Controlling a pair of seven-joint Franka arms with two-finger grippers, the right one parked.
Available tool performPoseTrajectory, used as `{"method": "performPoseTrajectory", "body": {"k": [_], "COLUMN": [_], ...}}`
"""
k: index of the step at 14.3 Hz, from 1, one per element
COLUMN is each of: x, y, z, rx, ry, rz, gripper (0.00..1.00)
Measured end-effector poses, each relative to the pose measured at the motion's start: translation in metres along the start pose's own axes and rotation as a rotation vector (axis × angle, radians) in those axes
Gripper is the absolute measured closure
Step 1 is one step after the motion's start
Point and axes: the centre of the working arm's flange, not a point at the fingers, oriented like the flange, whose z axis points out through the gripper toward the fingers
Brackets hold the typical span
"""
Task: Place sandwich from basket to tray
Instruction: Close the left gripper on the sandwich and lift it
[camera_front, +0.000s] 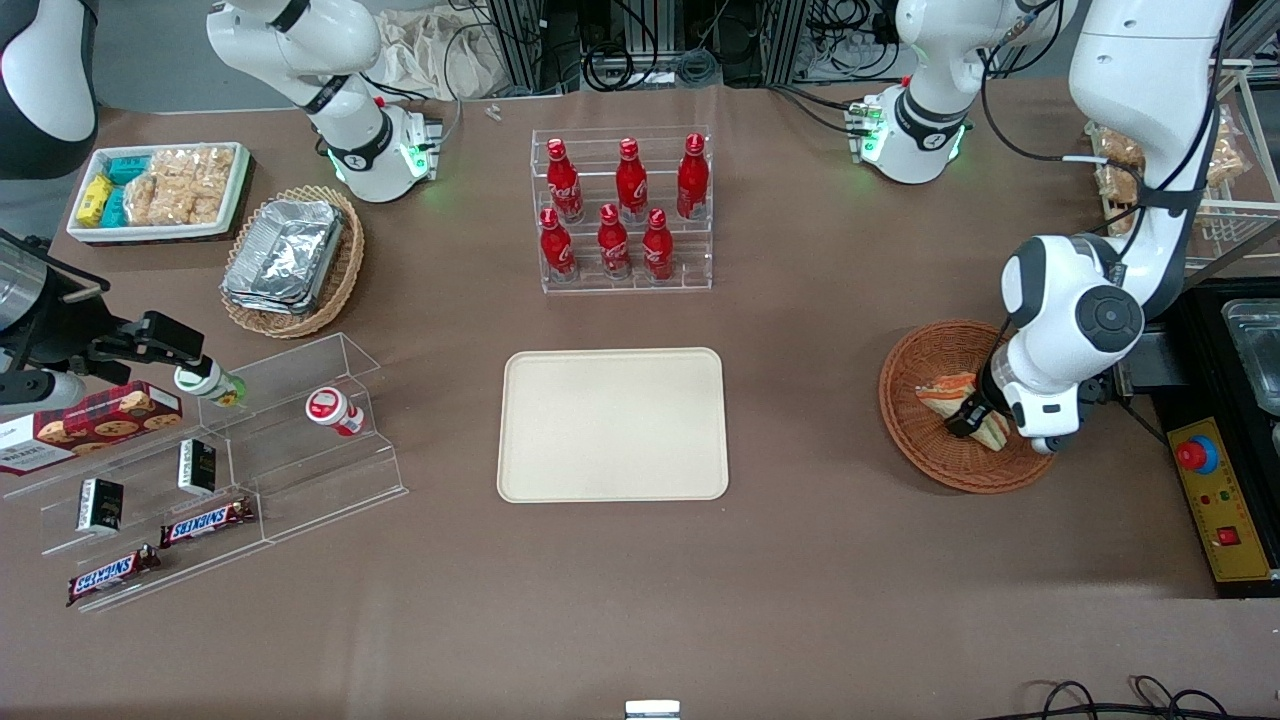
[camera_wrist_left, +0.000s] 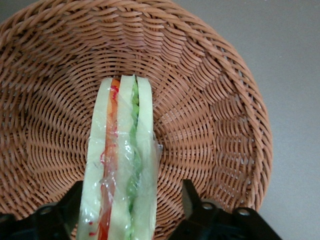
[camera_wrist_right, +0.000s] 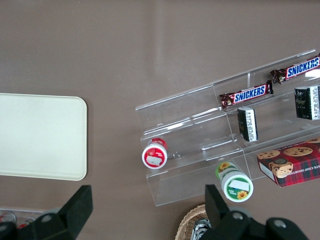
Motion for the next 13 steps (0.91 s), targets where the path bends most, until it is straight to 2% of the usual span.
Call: {"method": "performPoseTrajectory", "body": {"k": [3,5,7,10,13], "x": [0.000,0.001,0.001,0.000,-0.004], "y": [0.000,0.000,0.000,0.001,0.004], "z": [0.001,0.000,-0.004,-0.027,-0.083], "rx": [0.001,-0.001,-0.003,0.017,0.043], "ry": [-0.001,0.001,0.003,-0.007,-0.015], "rz": [-0.001,0.000,0.001,0.004,0.041], "gripper": [0.55,0.67,0.73,0.73,0.85]}}
